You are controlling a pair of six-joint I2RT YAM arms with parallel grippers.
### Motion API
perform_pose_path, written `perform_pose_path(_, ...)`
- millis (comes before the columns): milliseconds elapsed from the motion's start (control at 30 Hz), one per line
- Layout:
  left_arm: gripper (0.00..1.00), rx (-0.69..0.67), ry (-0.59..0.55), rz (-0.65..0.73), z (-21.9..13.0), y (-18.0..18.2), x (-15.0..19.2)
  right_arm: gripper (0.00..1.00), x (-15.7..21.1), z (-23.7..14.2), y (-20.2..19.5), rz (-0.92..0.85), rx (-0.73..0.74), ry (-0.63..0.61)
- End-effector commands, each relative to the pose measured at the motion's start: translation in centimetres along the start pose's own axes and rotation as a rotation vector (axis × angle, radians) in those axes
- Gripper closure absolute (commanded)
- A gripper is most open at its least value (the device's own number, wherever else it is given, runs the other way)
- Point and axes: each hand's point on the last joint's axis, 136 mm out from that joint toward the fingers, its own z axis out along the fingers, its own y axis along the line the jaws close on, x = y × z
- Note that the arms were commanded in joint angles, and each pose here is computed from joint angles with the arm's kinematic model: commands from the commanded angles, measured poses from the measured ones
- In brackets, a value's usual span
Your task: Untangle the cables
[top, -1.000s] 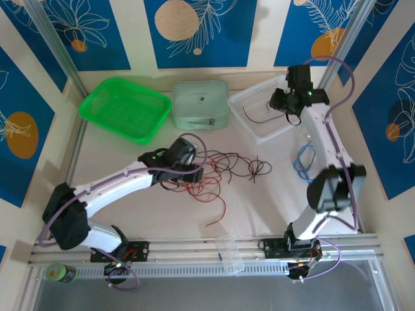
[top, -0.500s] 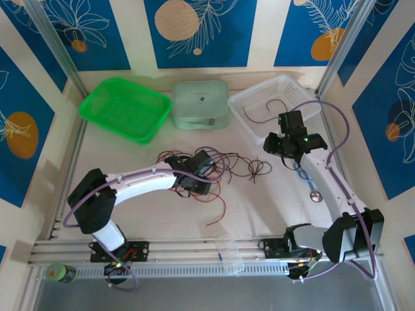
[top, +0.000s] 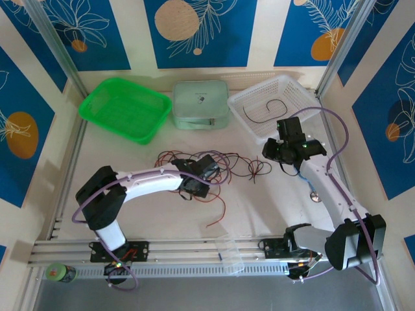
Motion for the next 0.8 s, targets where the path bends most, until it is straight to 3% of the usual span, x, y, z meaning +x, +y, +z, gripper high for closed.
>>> perform_pose_path(0,1.0,-0.038,-0.075,-0.003,-1.8,0.3,-1.9,0.76,1.0,-0.3,0.7,0.011,-0.035,0.013)
perform_pose_path(133,1.0,-0.037,-0.156,0.023,-5.8,0.3,-4.3,0.78,2.8,-0.2,2.0,-0.011,-0.073,0.05)
perform_pose_path(300,1.0,-0.023,-0.254,0.053,-12.2,0.5,-6.7,0.76,6.9,0.3,6.7,-0.037,-0.265,0.182)
perform_pose_path(467,1.0,-0.022,-0.317,0.059,-16.4,1.3,-7.5,0.65,9.9,2.6,11.5,0.125,-0.459,0.34)
perform_pose_path(567,1.0,-0.014,-0.355,0.052,-18.2,1.5,-8.0,0.56,10.5,4.7,13.2,0.224,-0.48,0.399)
perform_pose_path(767,1.0,0.013,-0.484,0.035,-23.2,2.2,-9.5,0.54,12.7,8.5,16.5,0.226,-0.436,0.507)
